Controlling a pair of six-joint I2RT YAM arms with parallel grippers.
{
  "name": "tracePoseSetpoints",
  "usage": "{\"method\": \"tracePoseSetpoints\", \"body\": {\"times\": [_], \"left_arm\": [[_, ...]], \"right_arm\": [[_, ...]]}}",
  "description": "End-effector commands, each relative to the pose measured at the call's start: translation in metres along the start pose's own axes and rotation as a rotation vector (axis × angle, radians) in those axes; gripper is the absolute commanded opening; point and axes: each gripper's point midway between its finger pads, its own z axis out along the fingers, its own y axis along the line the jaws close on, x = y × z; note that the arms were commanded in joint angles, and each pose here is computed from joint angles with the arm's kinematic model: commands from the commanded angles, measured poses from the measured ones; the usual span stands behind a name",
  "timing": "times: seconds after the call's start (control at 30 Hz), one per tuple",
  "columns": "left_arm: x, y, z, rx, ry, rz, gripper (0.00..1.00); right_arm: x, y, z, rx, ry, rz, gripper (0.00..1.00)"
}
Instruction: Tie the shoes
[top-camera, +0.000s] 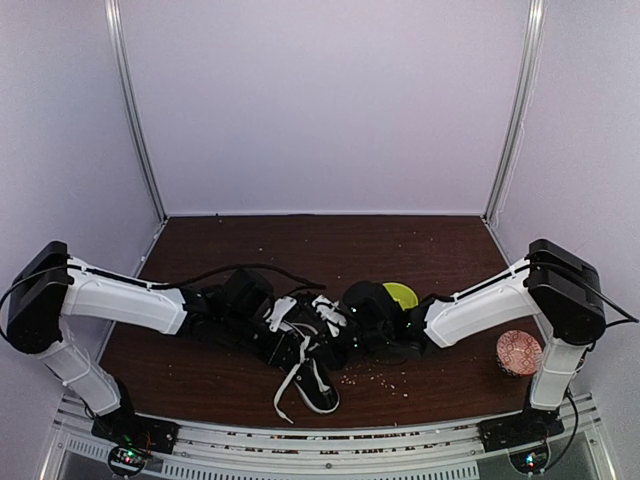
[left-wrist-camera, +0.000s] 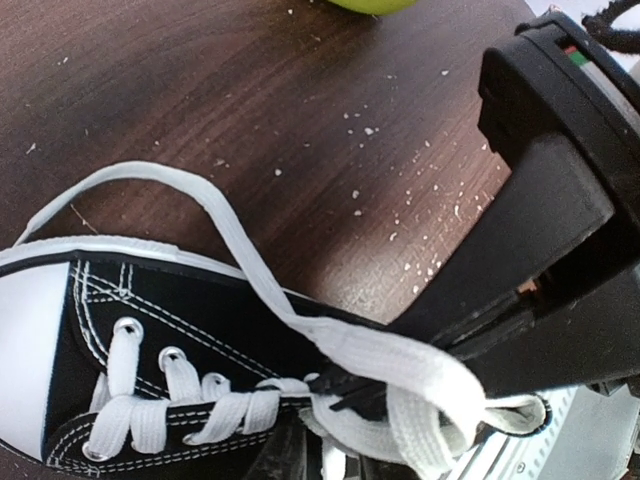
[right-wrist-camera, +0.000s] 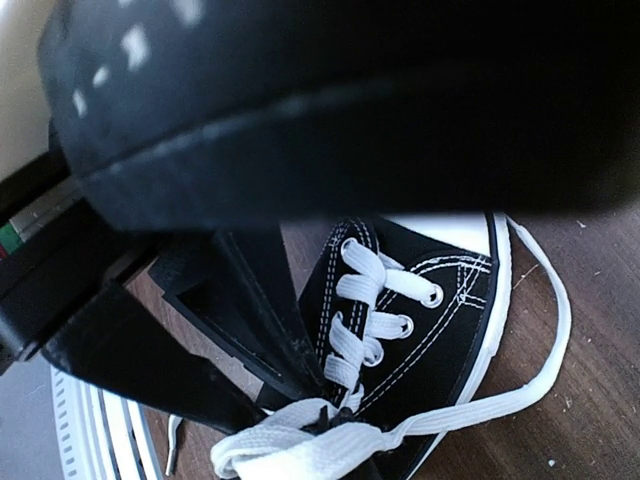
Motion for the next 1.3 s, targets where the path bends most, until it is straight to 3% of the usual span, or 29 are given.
{"method": "tracePoseSetpoints", "body": {"times": [0.0, 0.27, 0.73, 0.93, 1.27], "left_arm": [[-0.018, -0.021, 0.002, 0.051, -0.047, 0.110, 0.23], [-0.024, -0.013, 0.007, -0.012, -0.038, 0.116, 0.28], [-0.030, -0.006, 0.015, -0.111, -0.006, 0.172, 0.26], [-0.038, -0.005, 0.012, -0.134, -0.041, 0.183, 0.14], [-0.047, -0.009, 0.002, -0.129, -0.107, 0.200, 0.08]], "right_arm": [[-0.025, 0.005, -0.007, -0.011, -0.082, -0.011, 0.00], [-0.024, 0.005, -0.007, -0.016, -0.078, -0.010, 0.00], [-0.023, 0.007, -0.003, -0.033, -0.067, -0.009, 0.00], [-0.024, 0.008, -0.003, -0.037, -0.063, -0.009, 0.00], [-0.023, 0.008, -0.001, -0.037, -0.055, -0.008, 0.00]]}}
